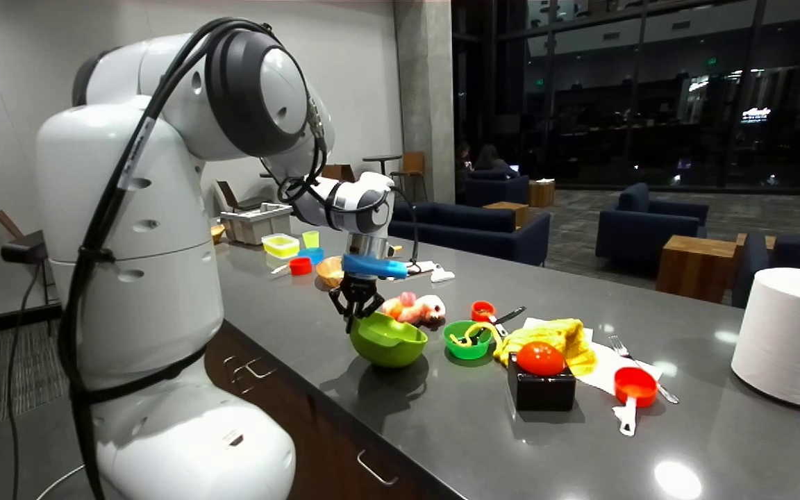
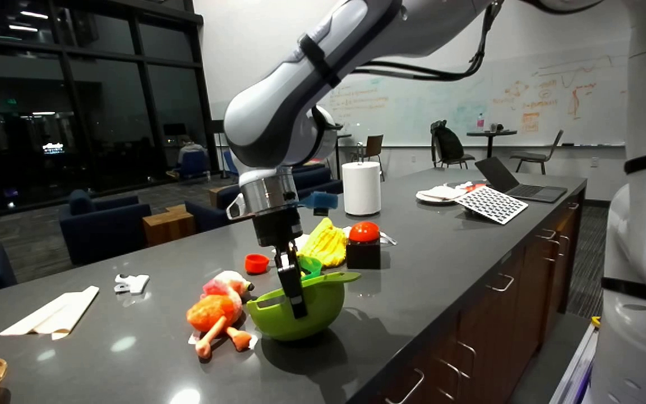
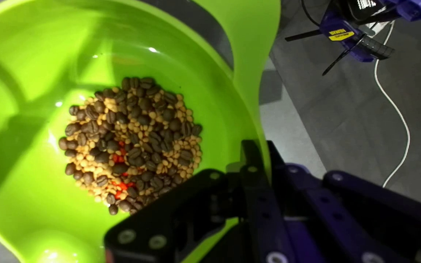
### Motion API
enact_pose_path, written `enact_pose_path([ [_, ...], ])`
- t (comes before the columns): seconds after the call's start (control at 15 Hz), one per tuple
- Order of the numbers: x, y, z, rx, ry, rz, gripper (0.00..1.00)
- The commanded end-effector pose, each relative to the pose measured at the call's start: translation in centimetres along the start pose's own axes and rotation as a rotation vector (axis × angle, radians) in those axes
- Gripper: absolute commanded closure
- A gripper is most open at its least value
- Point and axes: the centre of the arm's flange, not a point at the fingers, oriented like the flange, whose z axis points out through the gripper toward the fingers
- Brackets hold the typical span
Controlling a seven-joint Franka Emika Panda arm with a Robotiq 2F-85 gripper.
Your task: Move the light green bowl to the left
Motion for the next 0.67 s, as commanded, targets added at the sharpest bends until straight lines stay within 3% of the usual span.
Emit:
enact_pose_path([
  [0.0,-0.1,0.4,-1.3,0.025,0.019,0.0,0.98],
  [0.07,-0.2,0.5,-1.4,0.027,0.02,0.005,0.98],
  [0.13,-0.3,0.6,-1.5,0.029,0.023,0.01,0.69],
  [0.33,-0.5,1.1,-2.0,0.037,0.032,0.025,0.57],
  [0.6,-0.7,1.6,-2.8,0.056,0.056,0.046,0.3],
])
